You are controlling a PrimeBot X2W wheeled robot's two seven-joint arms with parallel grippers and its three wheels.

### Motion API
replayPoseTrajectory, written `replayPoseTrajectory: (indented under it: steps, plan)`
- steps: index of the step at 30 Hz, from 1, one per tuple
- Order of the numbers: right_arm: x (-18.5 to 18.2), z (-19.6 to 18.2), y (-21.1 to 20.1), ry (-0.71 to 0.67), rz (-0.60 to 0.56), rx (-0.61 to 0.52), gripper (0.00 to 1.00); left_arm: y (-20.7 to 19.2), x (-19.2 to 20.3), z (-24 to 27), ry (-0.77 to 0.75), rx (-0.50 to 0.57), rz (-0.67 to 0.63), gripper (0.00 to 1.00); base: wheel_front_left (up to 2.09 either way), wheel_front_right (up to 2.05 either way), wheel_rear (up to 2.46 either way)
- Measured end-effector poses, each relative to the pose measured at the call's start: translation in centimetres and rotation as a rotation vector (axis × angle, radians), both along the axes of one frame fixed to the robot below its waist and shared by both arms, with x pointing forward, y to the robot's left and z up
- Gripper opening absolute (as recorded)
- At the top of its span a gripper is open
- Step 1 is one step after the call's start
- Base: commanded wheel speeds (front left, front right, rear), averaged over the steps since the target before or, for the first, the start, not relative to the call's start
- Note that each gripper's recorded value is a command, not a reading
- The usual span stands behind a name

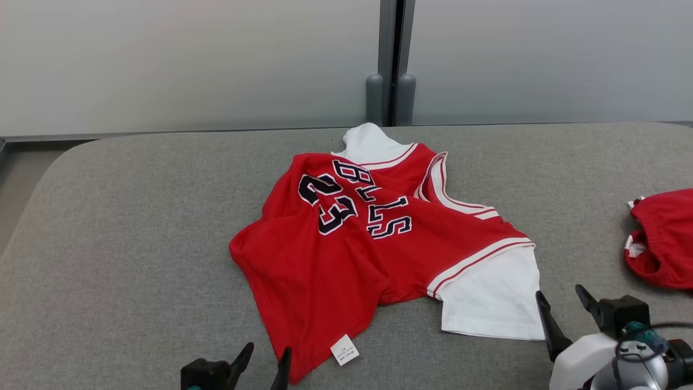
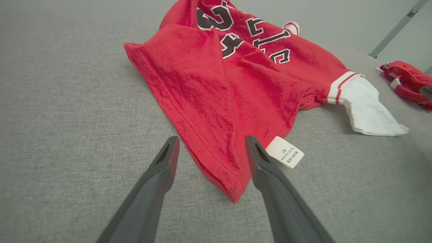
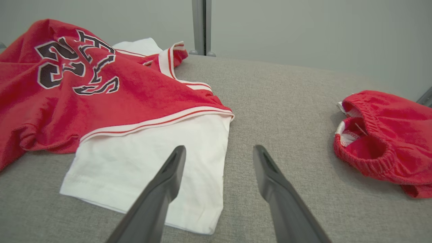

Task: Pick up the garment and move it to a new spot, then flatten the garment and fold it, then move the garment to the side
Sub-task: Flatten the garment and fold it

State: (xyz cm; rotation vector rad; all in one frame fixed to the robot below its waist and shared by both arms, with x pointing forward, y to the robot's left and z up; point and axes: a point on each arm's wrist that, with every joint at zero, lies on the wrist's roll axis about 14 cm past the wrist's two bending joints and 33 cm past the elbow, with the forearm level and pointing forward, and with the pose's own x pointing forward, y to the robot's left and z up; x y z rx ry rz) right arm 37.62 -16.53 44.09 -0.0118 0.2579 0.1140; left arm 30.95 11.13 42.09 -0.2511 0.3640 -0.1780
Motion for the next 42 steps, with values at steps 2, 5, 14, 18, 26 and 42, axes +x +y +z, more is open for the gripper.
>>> replayPoseTrajectory:
  steps: [2, 5, 14, 18, 26, 42]
  plan:
    - [0.2, -1.7, 0.3, 0.088, 0.012, -0.019, 1.00, -0.7, 0.0, -0.9, 0.062, -0.012, -0.016, 1.00, 0.00, 0.00, 0.00]
    - [0.4, -3.8, 0.4, 0.178, 0.021, -0.042, 1.00, -1.8, -0.5, -2.5, 0.158, -0.016, -0.054, 1.00, 0.00, 0.00, 0.00]
    - [0.2, -6.8, 0.7, 0.279, 0.036, -0.052, 1.00, -3.0, -1.2, -4.4, 0.272, -0.039, -0.082, 1.00, 0.00, 0.00, 0.00]
    - [0.2, -7.0, 1.1, 0.283, 0.045, -0.042, 1.00, -3.0, -1.0, -4.6, 0.276, -0.049, -0.076, 1.00, 0.00, 0.00, 0.00]
    - [0.2, -7.5, 2.4, 0.301, 0.087, -0.039, 1.00, -3.5, 0.0, -4.7, 0.276, -0.081, -0.079, 0.56, 0.00, 0.00, 0.00]
    - [2.0, 0.8, 1.6, 0.045, 0.003, 0.220, 0.00, -4.0, 1.5, 0.9, 0.127, -0.247, -0.089, 0.00, 0.00, 0.00, 0.00]
